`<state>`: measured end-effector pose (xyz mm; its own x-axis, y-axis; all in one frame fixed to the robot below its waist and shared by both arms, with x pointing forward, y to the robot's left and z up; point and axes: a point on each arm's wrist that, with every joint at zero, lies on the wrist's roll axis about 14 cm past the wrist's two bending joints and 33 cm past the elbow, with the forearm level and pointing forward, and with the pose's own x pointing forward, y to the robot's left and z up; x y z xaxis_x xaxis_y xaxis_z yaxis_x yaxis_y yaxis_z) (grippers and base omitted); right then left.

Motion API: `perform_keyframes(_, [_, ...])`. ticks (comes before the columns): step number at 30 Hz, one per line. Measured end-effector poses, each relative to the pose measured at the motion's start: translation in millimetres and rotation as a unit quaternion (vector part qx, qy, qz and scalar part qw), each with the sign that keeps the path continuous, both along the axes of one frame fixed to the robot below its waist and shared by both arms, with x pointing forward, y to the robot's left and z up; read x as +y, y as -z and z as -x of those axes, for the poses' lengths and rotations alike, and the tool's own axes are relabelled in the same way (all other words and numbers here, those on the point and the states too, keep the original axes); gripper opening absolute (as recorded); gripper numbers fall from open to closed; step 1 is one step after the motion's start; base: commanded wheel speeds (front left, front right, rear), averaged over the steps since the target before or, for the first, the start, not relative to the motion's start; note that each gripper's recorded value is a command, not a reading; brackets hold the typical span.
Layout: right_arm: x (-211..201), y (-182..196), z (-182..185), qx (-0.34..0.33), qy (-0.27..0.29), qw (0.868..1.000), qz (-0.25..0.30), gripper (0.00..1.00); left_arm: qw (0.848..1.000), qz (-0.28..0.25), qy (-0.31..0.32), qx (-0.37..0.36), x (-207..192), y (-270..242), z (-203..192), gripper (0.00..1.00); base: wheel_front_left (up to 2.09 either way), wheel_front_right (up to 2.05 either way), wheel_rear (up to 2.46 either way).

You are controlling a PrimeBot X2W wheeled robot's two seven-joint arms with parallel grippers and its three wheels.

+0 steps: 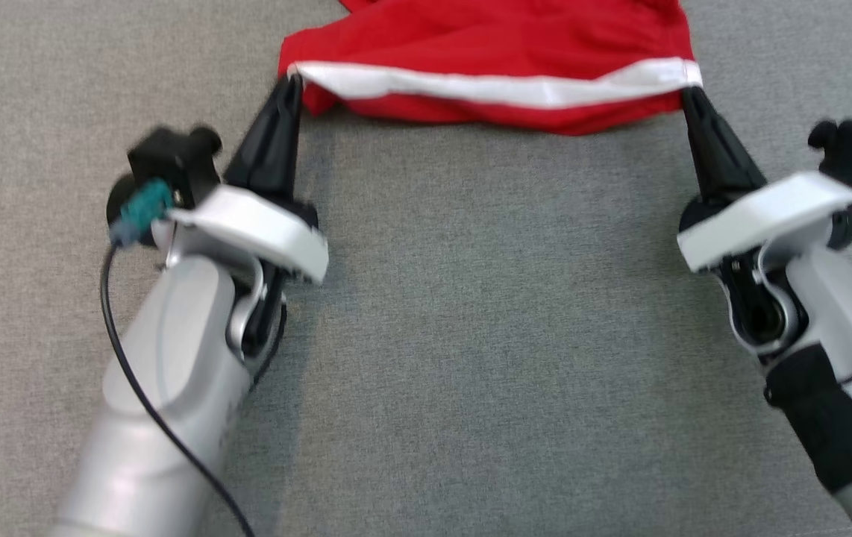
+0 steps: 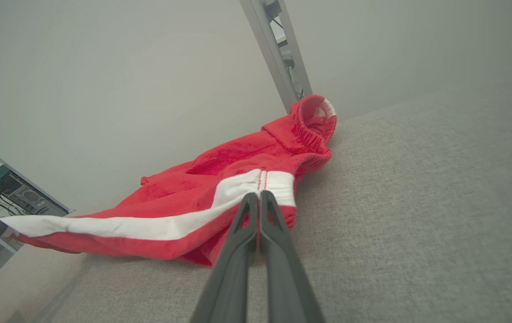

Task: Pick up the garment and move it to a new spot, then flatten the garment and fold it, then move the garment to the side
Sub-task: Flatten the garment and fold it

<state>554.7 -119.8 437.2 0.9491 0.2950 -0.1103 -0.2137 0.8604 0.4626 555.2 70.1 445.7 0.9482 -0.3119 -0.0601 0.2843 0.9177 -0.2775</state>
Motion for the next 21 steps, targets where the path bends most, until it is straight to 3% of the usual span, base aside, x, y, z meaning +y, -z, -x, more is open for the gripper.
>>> perform_keyframes(12, [-27.8,2.2,105.3,0.010,0.027,1.000,-0.007,0.00,1.000,-0.018,-0.010,-0.002,17.0,-7.2,108.4,0.00,0.00,0.00,0.00])
perform_keyframes(21, [-36.5,-11.9,162.6,0.022,0.029,0.999,0.001,0.00,0.999,-0.024,0.006,0.034,12.4,-35.3,180.9,0.00,0.00,0.00,0.00])
